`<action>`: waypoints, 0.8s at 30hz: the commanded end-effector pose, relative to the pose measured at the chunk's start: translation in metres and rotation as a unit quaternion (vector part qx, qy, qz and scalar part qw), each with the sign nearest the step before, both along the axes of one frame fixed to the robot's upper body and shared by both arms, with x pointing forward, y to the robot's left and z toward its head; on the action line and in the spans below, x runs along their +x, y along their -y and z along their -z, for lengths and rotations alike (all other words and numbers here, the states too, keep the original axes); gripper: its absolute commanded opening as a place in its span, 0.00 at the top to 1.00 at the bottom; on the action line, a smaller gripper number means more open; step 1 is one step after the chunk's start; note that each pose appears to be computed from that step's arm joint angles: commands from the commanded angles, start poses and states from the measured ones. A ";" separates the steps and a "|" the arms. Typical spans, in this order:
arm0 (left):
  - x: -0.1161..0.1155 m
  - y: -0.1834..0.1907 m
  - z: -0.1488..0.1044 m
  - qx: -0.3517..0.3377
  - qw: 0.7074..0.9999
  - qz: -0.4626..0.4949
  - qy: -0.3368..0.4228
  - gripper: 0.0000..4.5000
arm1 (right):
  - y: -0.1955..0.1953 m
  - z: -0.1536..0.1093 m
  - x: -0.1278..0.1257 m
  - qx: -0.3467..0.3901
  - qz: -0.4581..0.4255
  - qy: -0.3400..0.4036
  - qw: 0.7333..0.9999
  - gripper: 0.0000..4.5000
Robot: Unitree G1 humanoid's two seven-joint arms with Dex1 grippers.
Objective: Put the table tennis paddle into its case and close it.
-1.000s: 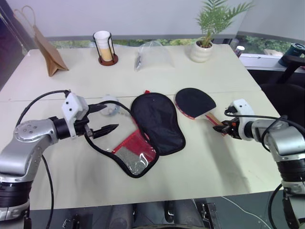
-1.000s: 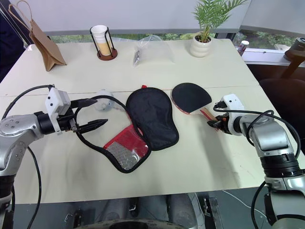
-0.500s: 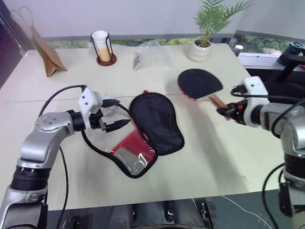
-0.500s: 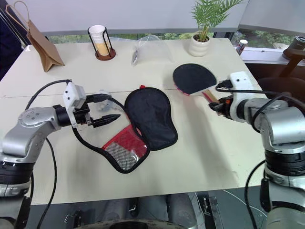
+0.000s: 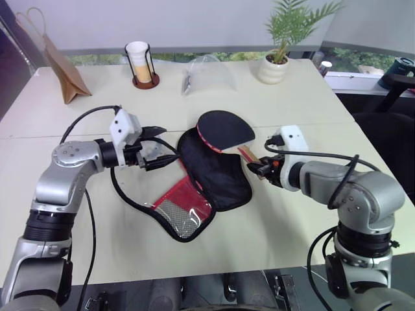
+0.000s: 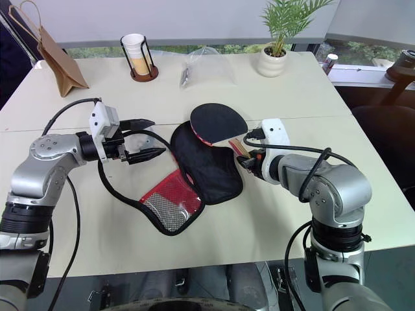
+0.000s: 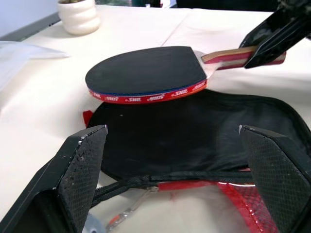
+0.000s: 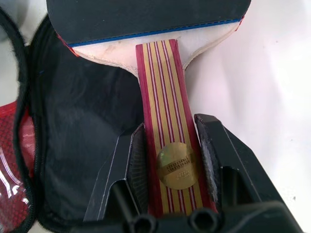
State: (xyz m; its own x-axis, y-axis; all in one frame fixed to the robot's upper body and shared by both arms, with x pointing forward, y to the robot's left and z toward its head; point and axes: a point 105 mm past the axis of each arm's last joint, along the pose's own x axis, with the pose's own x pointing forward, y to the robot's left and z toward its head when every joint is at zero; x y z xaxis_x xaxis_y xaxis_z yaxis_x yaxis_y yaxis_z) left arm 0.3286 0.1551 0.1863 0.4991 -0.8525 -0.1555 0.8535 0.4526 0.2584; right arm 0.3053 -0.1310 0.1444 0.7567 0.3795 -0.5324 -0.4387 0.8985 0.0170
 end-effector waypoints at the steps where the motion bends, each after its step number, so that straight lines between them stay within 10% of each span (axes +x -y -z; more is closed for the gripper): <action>1: -0.005 0.001 -0.011 0.004 1.000 0.010 0.023 0.00 | -0.012 -0.010 -0.006 0.007 -0.019 0.022 1.000 0.76; 24: -0.011 0.004 -0.007 0.014 1.000 0.019 0.004 0.00 | -0.041 0.001 -0.022 0.008 -0.051 -0.018 0.999 0.76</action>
State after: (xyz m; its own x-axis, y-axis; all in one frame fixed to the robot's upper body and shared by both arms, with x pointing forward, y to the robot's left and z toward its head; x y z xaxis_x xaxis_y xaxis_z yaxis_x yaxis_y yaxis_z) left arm 0.3213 0.1526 0.1828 0.4730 -0.8604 -0.1898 0.8722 0.4267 0.2390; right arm 0.2842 -0.0971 0.1312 0.6823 0.4371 -0.5860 -0.4980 0.8647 0.0651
